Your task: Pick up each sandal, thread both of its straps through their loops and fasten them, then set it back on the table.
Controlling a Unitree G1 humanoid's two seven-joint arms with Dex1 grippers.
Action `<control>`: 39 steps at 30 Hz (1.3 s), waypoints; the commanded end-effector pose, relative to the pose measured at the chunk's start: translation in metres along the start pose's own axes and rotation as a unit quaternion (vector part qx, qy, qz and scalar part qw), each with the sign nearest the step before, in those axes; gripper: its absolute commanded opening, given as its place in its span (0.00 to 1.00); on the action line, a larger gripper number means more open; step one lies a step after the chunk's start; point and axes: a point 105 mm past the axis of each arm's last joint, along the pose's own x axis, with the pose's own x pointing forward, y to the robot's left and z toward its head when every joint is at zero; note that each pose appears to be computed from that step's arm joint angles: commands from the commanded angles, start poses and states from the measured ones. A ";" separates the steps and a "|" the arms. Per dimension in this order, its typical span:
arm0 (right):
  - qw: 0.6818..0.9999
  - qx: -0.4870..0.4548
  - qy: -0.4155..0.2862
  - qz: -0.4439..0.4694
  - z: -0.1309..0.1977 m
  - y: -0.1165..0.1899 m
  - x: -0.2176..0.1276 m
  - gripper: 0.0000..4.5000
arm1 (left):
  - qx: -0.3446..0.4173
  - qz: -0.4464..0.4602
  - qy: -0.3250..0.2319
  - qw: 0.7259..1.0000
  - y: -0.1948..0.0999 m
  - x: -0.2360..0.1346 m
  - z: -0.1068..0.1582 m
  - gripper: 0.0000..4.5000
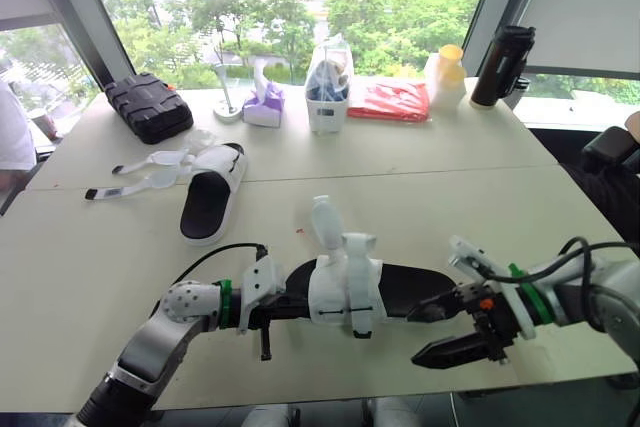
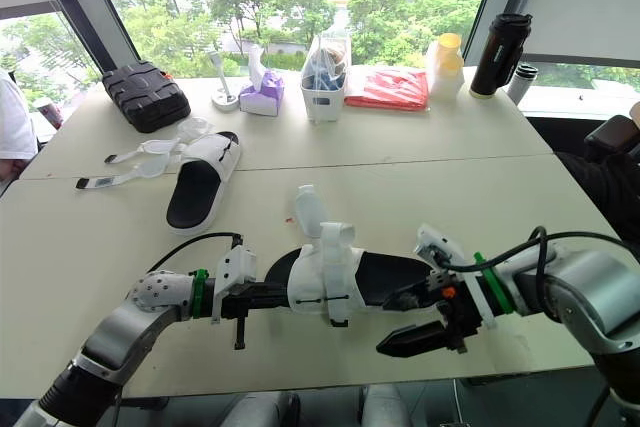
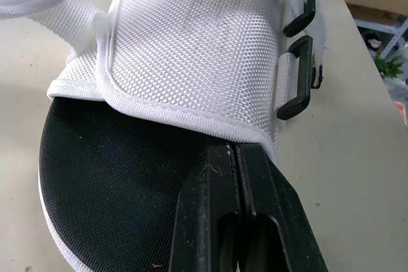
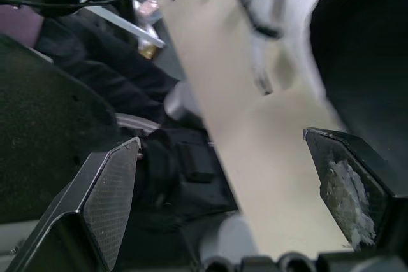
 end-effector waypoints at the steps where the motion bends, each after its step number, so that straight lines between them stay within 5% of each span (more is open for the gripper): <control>1: 1.000 0.004 -0.012 0.003 -0.001 -0.002 0.015 0.99 | -0.016 -0.012 0.028 0.999 -0.006 0.007 -0.015 0.00; 20: 0.997 0.013 -0.068 0.022 0.022 -0.001 0.057 0.99 | -0.018 -0.010 0.030 0.999 -0.008 0.005 -0.015 0.00; 29: 0.998 0.027 -0.058 0.018 0.017 0.000 0.065 0.05 | -0.018 -0.011 0.030 0.999 -0.008 0.006 -0.015 0.00; 39: 0.994 0.052 0.051 0.077 -0.028 0.017 0.056 0.05 | -0.025 -0.007 0.024 0.999 -0.009 0.009 -0.013 0.00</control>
